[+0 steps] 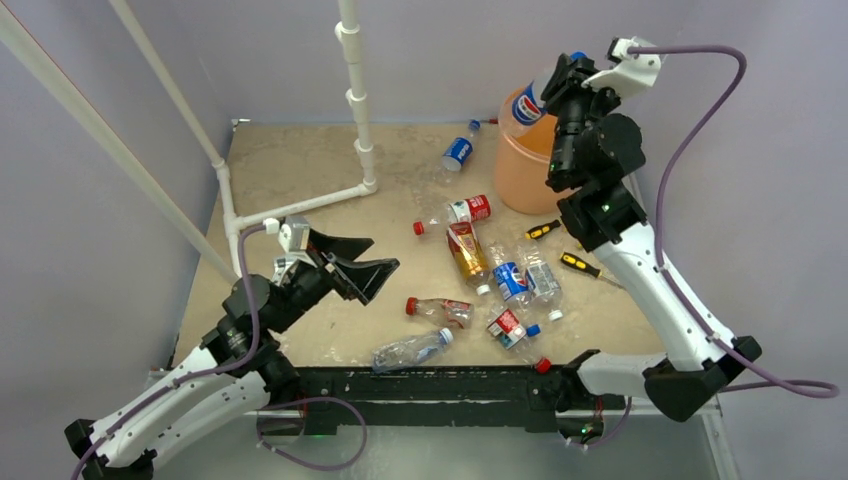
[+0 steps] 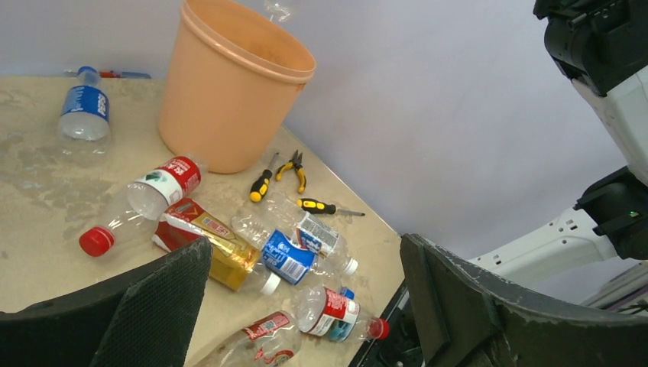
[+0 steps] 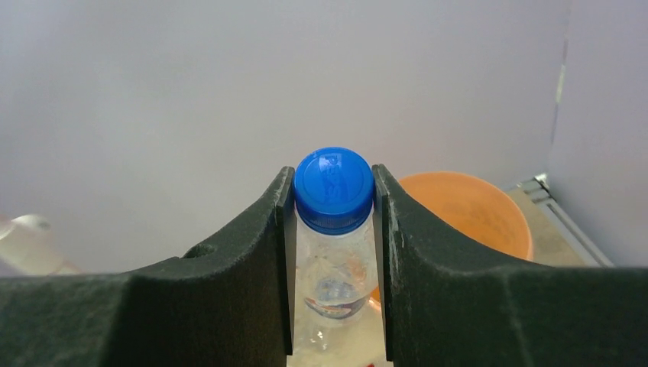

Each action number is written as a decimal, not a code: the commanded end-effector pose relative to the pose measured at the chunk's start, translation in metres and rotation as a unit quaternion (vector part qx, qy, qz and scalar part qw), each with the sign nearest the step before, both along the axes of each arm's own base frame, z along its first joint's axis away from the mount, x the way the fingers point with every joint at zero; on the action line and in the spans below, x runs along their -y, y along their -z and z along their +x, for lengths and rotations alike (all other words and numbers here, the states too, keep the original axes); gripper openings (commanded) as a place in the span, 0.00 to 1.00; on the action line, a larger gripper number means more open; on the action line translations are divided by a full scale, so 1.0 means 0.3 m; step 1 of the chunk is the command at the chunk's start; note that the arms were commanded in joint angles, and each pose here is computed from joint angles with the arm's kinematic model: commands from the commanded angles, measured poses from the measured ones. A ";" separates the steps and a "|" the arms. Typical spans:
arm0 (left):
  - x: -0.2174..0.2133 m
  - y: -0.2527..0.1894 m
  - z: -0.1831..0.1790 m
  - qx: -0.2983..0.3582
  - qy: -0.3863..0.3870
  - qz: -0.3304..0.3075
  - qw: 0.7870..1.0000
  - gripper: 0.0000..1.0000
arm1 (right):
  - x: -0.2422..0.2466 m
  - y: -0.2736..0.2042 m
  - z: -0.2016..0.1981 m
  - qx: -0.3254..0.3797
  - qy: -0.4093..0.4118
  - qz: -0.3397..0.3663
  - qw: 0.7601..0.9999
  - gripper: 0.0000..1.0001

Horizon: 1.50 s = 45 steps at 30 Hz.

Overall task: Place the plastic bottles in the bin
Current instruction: Place the plastic bottle in the trash bin.

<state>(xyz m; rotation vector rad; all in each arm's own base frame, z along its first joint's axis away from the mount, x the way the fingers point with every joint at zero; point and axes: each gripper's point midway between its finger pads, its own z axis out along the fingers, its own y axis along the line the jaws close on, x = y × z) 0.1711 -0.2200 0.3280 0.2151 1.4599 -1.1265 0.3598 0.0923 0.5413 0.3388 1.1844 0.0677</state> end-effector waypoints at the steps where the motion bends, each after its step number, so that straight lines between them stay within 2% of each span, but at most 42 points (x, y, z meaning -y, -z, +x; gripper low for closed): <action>1: -0.013 -0.008 0.011 -0.015 -0.015 -0.027 0.999 0.92 | 0.093 -0.063 0.017 0.037 0.031 0.042 0.998 0.00; 3: -0.018 -0.002 0.014 -0.018 -0.019 -0.026 0.999 0.92 | 0.111 -0.048 0.055 0.036 0.048 0.035 0.998 0.00; 8: -0.020 0.020 0.021 -0.030 -0.025 -0.027 0.999 0.92 | 0.139 0.117 0.232 -0.023 0.076 -0.015 0.997 0.00; 13: -0.005 0.039 0.024 -0.042 -0.019 -0.027 0.999 0.92 | 0.111 0.274 0.389 -0.068 0.046 -0.010 0.997 0.00; 20: 0.035 0.086 0.039 -0.062 -0.008 -0.010 0.998 0.91 | 0.037 0.444 0.572 -0.127 0.005 -0.039 0.991 0.00; 36: 0.082 0.170 0.052 -0.086 0.008 0.011 0.996 0.90 | -0.005 0.786 0.677 -0.222 -0.029 -0.045 0.974 0.00; 43: 0.069 0.182 0.050 -0.087 0.002 0.014 0.996 0.90 | -0.010 0.865 0.691 -0.246 -0.030 -0.042 0.968 0.00; 45: 0.069 0.180 0.050 -0.086 0.002 0.015 0.996 0.90 | -0.008 0.878 0.690 -0.250 -0.029 -0.042 0.967 0.06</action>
